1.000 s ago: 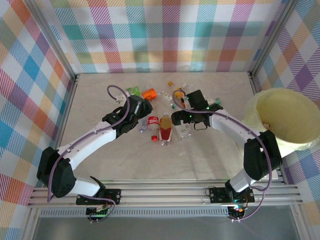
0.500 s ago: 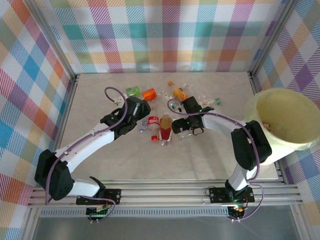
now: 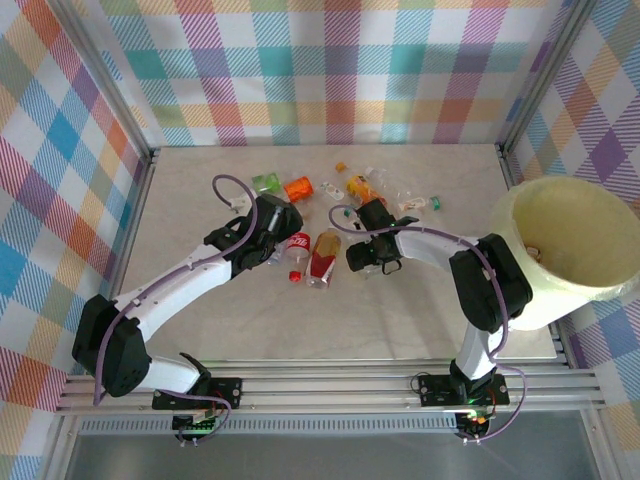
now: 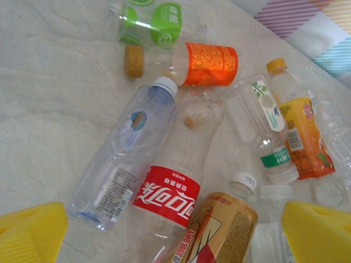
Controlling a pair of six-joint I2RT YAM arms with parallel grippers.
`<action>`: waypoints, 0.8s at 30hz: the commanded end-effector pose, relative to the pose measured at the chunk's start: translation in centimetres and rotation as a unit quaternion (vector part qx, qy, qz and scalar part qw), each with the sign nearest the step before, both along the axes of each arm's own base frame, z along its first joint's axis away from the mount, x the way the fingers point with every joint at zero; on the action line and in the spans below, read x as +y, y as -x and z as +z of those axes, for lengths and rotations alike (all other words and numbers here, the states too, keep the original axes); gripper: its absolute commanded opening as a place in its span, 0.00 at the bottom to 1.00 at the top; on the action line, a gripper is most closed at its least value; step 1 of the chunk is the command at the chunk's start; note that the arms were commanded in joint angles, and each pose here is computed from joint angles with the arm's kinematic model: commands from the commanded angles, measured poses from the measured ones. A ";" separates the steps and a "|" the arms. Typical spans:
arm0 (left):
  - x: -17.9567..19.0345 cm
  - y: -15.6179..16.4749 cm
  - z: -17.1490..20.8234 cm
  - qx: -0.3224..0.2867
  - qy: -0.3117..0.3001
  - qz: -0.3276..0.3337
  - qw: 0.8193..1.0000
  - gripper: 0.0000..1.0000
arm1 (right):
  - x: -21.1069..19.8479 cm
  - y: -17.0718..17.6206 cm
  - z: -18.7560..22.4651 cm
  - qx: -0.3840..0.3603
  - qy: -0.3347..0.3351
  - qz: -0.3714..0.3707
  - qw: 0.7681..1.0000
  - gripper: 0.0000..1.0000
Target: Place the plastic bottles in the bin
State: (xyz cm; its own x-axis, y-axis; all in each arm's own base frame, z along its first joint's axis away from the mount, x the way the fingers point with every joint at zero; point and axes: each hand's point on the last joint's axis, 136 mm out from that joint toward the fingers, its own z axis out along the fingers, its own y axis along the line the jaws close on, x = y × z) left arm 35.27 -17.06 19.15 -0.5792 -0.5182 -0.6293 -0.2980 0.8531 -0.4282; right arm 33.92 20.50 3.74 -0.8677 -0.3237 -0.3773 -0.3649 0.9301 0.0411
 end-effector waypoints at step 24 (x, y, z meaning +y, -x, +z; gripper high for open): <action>-12.4 -1.4 7.2 -0.113 0.103 -0.241 0.959 1.00 | -1.8 -1.8 22.4 -0.313 -0.111 -0.033 0.943 0.63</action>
